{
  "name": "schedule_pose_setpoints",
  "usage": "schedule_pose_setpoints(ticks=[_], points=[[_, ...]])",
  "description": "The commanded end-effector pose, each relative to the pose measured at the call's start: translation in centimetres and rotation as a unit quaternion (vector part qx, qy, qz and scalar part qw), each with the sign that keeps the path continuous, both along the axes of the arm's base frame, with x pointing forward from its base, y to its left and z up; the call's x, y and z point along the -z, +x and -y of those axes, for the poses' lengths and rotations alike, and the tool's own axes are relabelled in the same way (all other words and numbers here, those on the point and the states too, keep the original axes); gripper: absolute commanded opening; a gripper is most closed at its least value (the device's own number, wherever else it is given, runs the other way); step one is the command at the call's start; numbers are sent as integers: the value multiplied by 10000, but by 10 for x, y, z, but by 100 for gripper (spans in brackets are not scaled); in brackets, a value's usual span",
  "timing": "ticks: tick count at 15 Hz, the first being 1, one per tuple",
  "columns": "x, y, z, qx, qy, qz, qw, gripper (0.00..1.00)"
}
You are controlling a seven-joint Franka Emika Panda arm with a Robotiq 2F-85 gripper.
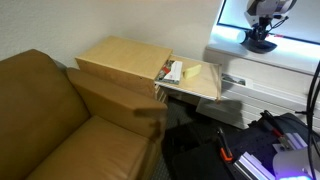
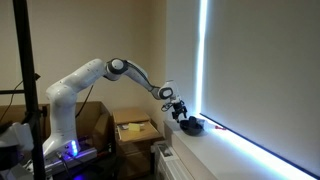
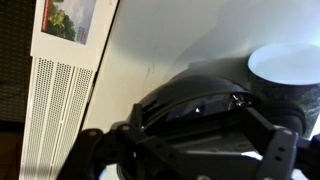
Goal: Remove the bowl from the nightstand and place it on the windowsill
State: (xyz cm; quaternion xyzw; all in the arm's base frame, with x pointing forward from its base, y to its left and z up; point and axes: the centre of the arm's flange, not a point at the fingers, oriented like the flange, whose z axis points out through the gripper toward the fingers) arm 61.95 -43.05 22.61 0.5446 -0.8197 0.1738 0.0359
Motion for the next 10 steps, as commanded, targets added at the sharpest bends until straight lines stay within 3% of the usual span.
schedule_pose_setpoints(ticks=[1,4,9,10], points=[[-23,-17,-13,-14,78,274,9996,100],[-29,-17,-17,-54,89,385,9992,100],[-65,-29,-47,-766,621,1242,9873,100],[-45,4,-29,-474,305,983,9936,100]])
